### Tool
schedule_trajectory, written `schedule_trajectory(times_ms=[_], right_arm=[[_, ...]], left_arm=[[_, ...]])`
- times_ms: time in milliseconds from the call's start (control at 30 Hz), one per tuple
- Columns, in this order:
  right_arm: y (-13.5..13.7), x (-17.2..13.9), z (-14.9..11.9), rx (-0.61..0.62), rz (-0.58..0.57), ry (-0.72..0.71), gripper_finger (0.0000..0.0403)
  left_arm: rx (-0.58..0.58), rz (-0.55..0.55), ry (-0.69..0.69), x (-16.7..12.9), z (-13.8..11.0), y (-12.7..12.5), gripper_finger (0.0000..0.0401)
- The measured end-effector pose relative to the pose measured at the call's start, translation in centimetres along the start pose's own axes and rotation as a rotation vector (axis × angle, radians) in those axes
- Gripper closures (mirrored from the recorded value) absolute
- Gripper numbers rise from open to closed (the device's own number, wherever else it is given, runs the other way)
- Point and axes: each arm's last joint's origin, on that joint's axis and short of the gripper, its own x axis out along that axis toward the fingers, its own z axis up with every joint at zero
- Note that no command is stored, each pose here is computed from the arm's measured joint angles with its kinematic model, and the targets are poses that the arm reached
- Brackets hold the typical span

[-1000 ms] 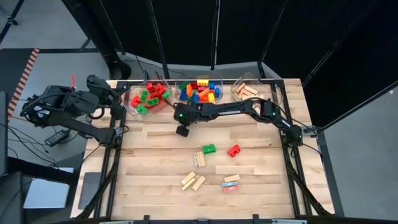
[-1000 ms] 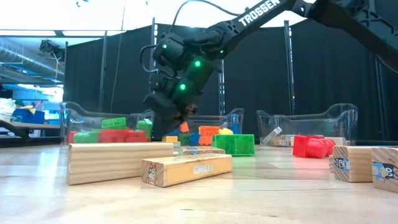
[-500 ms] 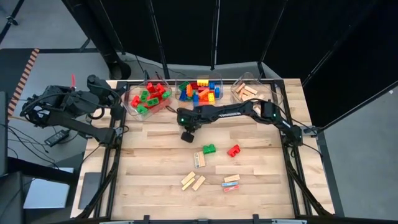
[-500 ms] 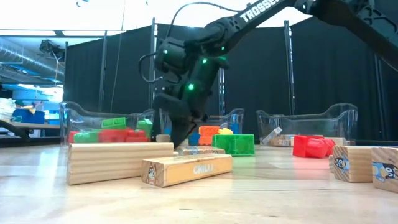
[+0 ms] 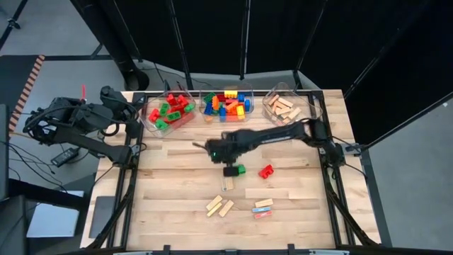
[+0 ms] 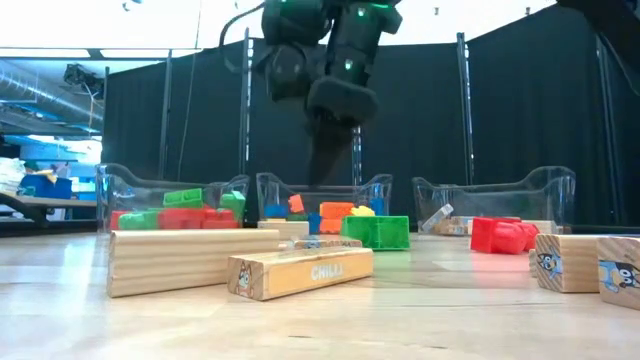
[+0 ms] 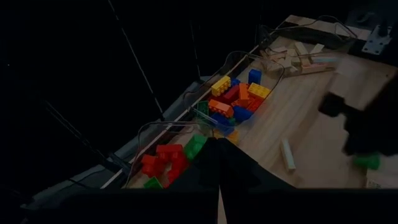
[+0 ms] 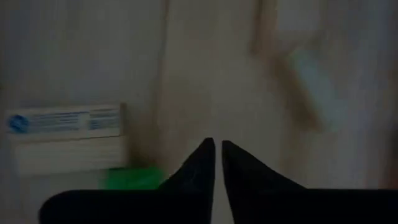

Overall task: Sort blocks by size
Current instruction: Put the brown wooden block into the right transparent bin

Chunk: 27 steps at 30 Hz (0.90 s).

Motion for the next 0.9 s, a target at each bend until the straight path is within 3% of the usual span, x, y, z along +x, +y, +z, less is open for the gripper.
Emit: schedule_trajectory(times_ms=[100, 200, 300, 533, 667, 900], right_arm=[[-1.6, -1.6, 0.4, -0.172, -0.016, -0.085, 0.0338], [-3.4, -2.1, 0.5, -0.265, 0.044, -0.136, 0.0295], [-5.2, -1.4, 0.3, -0.306, 0.074, -0.147, 0.0238], [-7.2, 1.0, 1.5, -0.359, -0.050, -0.231, 0.0120], [-7.3, 2.9, 2.0, -0.394, -0.066, -0.251, 0.0108], [-7.5, 7.1, 1.4, -0.390, -0.042, -0.176, 0.0136]], left_arm=[[0.000, 0.000, 0.000, 0.0, 0.0, 0.0, 0.0397], [-0.002, 0.000, 0.000, 0.0, 0.0, 0.0, 0.0397], [-0.018, 0.000, -0.001, 0.0, 0.0, 0.0, 0.0397], [-0.030, 0.000, 0.000, 0.0, 0.0, 0.0, 0.0397], [-0.032, 0.001, 0.000, 0.0, 0.0, 0.0, 0.0397], [-0.055, 0.001, -0.001, 0.0, 0.0, 0.0, 0.0397]])
